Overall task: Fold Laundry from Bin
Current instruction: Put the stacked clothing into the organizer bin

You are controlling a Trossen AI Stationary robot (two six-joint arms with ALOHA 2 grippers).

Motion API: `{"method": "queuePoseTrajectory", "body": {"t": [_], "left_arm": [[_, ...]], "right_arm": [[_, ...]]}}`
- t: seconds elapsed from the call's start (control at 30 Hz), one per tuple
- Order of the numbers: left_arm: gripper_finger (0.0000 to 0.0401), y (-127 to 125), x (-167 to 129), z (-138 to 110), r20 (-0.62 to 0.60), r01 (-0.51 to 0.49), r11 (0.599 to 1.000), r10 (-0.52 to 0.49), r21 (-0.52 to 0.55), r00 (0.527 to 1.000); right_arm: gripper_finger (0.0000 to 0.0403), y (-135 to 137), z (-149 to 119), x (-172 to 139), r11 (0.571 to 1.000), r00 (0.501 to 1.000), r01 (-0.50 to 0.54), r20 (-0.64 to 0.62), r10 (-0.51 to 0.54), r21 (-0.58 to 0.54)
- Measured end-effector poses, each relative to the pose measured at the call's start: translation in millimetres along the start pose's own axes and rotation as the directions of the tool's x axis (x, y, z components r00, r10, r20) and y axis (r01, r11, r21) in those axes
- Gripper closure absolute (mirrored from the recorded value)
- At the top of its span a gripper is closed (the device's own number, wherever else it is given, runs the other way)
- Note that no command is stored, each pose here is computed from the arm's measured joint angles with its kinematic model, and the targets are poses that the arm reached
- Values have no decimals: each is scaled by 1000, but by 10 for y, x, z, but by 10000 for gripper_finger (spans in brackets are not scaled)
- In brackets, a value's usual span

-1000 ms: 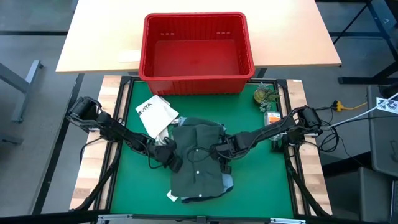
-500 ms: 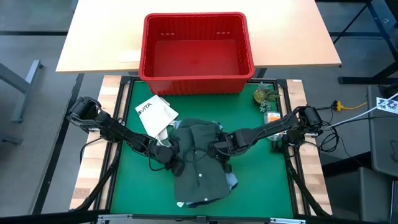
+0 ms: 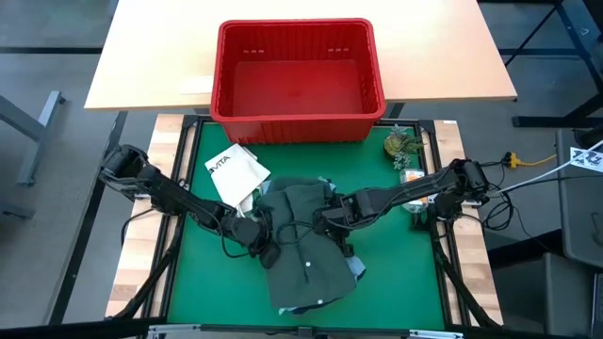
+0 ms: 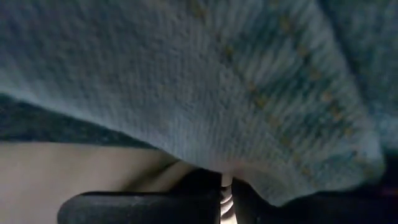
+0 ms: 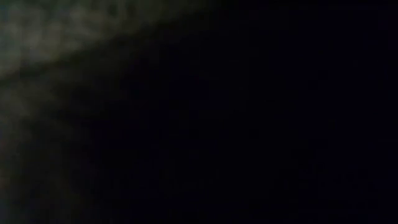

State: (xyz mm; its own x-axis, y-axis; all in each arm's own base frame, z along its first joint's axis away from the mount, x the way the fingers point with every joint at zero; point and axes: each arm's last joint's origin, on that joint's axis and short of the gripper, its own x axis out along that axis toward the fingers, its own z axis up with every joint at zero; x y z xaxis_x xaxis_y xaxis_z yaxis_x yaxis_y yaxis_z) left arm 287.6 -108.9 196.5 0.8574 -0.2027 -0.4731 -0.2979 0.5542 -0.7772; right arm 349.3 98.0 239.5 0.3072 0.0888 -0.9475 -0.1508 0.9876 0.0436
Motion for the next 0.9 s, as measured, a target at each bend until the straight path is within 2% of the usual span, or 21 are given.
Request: {"method": "queuePoseTrajectory", "body": {"t": [0.23, 0.4, 0.6, 0.9], "left_arm": [[394, -53, -106, 93, 42, 2, 1000, -3, 18, 999], [394, -158, -142, 237, 62, 1, 996, -7, 84, 998], [394, -292, -190, 455, 53, -97, 984, 90, 147, 995], [390, -514, -323, 789, 53, -171, 958, 164, 229, 985]], "right_arm": [[403, -41, 95, -196, 999, 1000, 9, 8, -9, -38], [403, -148, 143, -358, 999, 1000, 23, -7, -24, -49], [403, -293, 181, -518, 998, 999, 41, -21, -42, -50], [403, -451, 222, -836, 995, 998, 58, -35, -61, -82]]}}
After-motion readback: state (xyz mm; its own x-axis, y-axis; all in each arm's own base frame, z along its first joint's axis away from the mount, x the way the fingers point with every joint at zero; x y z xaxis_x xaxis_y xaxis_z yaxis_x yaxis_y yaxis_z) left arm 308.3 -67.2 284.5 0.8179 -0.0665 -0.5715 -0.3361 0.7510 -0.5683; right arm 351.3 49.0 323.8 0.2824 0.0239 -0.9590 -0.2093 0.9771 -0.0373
